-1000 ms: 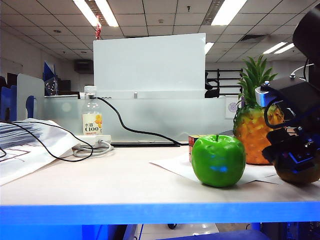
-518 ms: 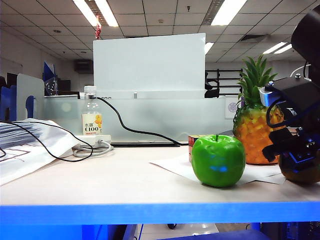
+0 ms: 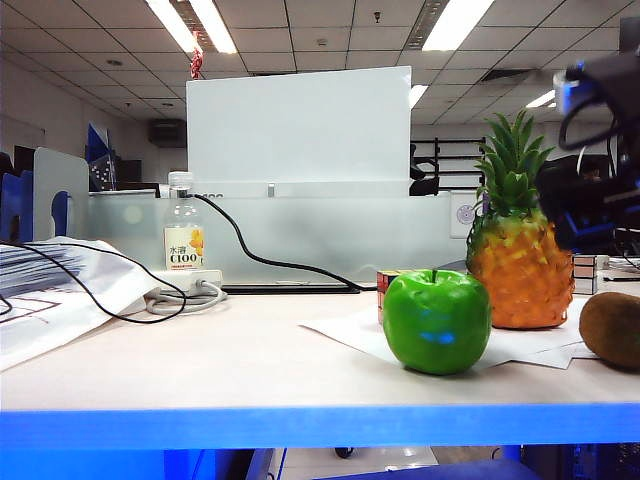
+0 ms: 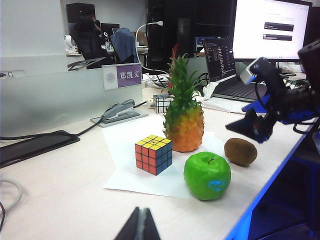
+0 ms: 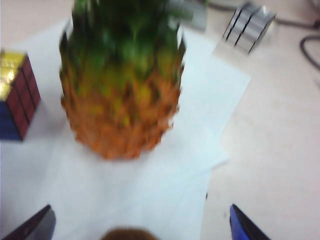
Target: Arrange all the fruits from large to small from left to right in a row.
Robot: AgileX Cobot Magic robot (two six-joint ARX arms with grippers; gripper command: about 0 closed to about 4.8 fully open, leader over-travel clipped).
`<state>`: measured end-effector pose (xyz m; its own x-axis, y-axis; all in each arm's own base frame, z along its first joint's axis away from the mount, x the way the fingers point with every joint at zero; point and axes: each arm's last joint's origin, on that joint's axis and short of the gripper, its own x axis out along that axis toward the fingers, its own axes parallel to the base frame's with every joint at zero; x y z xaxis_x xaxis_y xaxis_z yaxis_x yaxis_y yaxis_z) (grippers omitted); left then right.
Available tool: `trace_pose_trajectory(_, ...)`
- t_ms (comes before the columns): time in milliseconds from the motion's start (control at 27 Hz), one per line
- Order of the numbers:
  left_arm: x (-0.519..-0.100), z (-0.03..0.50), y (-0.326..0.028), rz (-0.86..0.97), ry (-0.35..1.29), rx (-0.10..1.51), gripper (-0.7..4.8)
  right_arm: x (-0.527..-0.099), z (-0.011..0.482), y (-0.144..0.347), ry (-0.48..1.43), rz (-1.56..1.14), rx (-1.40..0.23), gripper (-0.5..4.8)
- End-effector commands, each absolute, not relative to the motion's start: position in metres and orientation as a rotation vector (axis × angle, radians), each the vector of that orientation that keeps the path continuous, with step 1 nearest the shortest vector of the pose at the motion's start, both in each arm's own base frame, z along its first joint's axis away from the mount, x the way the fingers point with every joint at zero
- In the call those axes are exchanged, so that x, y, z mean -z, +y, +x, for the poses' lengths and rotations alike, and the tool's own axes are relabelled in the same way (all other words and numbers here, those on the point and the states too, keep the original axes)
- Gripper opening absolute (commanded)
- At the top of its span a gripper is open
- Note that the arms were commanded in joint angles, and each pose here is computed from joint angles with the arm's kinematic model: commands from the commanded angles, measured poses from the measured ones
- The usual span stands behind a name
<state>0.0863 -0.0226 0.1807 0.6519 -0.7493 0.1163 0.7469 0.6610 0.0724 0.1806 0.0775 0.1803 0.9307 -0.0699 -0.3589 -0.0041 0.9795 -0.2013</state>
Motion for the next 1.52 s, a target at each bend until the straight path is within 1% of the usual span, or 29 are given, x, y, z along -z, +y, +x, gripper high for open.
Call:
trace_pose_trajectory(37,-0.182,0.086,-0.023,0.028,-0.157,0.845,-0.06,-0.202,0.187,0.082,0.173,-0.213,-0.018,4.79)
trace_pose_trajectory(74,-0.182,0.086,-0.023,0.028,-0.156,0.845,-0.06,-0.211,0.190,0.084,0.093,-0.235,-0.043,4.79)
trace_pose_trajectory(148,-0.182,0.086,-0.023,0.028,-0.157,0.846,-0.06,-0.230,0.199,0.084,0.021,-0.252,-0.018,4.79)
trace_pose_trajectory(259,-0.182,0.086,-0.022,0.028,-0.157,0.845,-0.06,-0.251,0.219,0.076,-0.035,-0.222,-0.006,4.79)
trace_pose_trajectory(333,-0.182,0.086,-0.023,0.029,-0.157,0.844,-0.06,-0.260,0.234,0.070,-0.050,-0.215,0.031,4.79)
trace_pose_trajectory(407,-0.182,0.086,-0.022,0.028,-0.157,0.838,-0.06,-0.262,0.250,0.066,-0.039,-0.216,0.019,4.79)
trace_pose_trajectory(444,-0.182,0.086,-0.022,0.028,-0.157,0.838,-0.06,-0.262,0.257,0.068,-0.037,-0.214,-0.007,4.79)
trace_pose_trajectory(629,-0.183,0.087,-0.022,0.040,-0.166,0.810,-0.06,-0.259,0.288,0.078,-0.020,-0.213,-0.042,4.79)
trace_pose_trajectory(740,-0.183,0.087,-0.022,0.040,-0.165,0.811,-0.06,-0.254,0.303,0.082,-0.022,-0.212,-0.026,4.79)
trace_pose_trajectory(1000,-0.183,0.087,-0.022,0.040,-0.166,0.810,-0.06,-0.256,0.310,0.080,-0.014,-0.210,0.085,4.79)
trace_pose_trajectory(1407,-0.182,0.087,-0.022,0.041,-0.166,0.798,-0.06,-0.251,0.311,0.077,0.026,-0.223,0.083,4.79)
trace_pose_trajectory(1444,-0.183,0.087,-0.022,0.041,-0.167,0.798,-0.06,-0.250,0.311,0.077,0.033,-0.225,0.071,4.55)
trace_pose_trajectory(1481,-0.183,0.087,-0.022,0.041,-0.167,0.798,-0.06,-0.250,0.311,0.078,0.039,-0.227,0.048,2.62)
trace_pose_trajectory(1518,-0.183,0.087,-0.022,0.041,-0.167,0.798,-0.06,-0.249,0.311,0.078,0.041,-0.229,0.033,1.26)
